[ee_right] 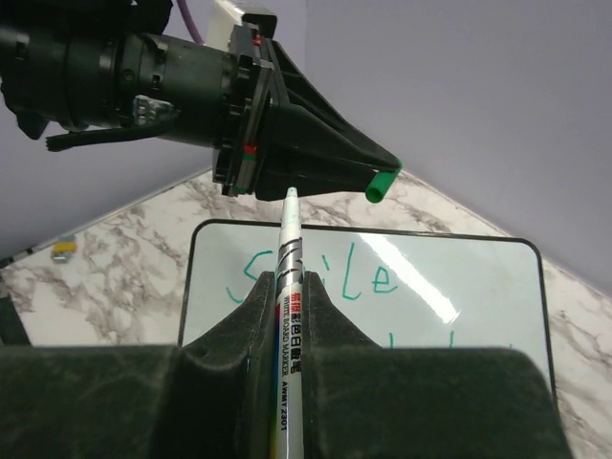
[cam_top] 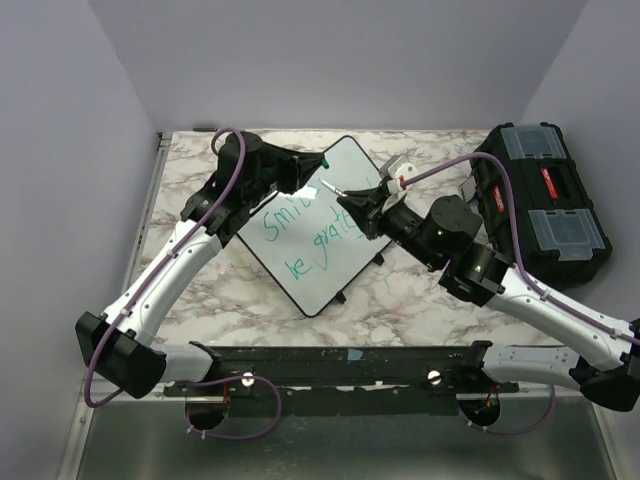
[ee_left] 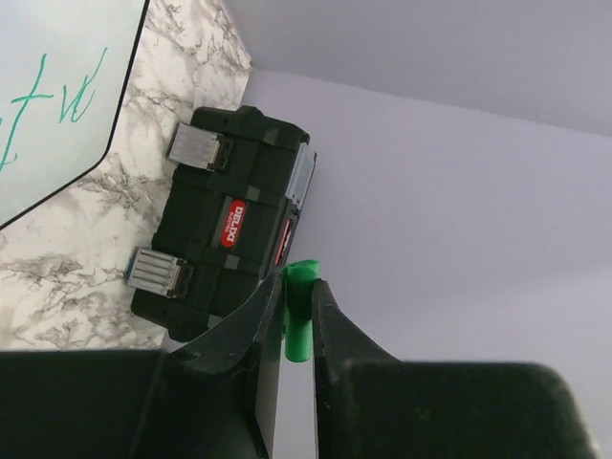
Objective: Write a sentence on the whiteboard
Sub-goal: Insert the whiteboard marker without the cap into the pen cap.
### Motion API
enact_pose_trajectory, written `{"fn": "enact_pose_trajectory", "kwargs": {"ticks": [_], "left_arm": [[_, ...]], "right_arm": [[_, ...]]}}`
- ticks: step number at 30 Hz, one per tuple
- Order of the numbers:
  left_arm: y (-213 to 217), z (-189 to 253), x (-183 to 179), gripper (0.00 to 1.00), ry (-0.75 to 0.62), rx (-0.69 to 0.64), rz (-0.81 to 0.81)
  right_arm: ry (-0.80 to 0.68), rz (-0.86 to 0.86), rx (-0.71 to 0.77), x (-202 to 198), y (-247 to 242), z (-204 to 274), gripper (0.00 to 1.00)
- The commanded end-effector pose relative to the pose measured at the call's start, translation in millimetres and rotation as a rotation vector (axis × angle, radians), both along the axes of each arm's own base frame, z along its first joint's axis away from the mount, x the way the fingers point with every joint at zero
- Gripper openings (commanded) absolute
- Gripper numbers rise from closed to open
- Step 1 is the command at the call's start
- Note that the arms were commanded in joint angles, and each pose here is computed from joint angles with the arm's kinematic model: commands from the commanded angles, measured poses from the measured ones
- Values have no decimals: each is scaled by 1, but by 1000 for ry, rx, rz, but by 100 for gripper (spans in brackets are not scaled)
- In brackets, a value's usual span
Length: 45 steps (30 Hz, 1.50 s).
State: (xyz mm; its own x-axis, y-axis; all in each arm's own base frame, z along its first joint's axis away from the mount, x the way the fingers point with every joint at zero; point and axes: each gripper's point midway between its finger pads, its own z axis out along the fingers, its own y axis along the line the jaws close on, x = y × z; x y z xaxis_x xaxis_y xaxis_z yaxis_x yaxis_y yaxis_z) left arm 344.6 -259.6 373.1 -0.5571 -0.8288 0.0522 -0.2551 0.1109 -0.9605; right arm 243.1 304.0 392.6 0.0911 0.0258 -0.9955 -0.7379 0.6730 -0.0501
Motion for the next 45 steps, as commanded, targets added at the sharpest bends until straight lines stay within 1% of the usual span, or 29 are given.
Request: {"fn": "enact_pose_trajectory", "kwargs": {"ticks": [1,6,10,16,22,45], "left_arm": [[7,-11,-11,0,158,-110,28],[8,-15,-11,0,167,-138,18],[6,-19,-11,0,177,-142,7],[2,-22,-13,0,197,-152,-18],[2,-21,-12,0,193,-156,-12],[-3,-18,-12,0,178,-185,-40]], "right_arm": [[-63,-143,-52,14,-17,1,1],[-62,-183,-53,19,-20,-1,1],[-49,-199,-83,23,-18,-11,1],[-25,-193,-102,26,-11,-25,1],[-14,-186,-116,27,-8,-31,1],[20,-209,-127,32,-7,-45,1]]}}
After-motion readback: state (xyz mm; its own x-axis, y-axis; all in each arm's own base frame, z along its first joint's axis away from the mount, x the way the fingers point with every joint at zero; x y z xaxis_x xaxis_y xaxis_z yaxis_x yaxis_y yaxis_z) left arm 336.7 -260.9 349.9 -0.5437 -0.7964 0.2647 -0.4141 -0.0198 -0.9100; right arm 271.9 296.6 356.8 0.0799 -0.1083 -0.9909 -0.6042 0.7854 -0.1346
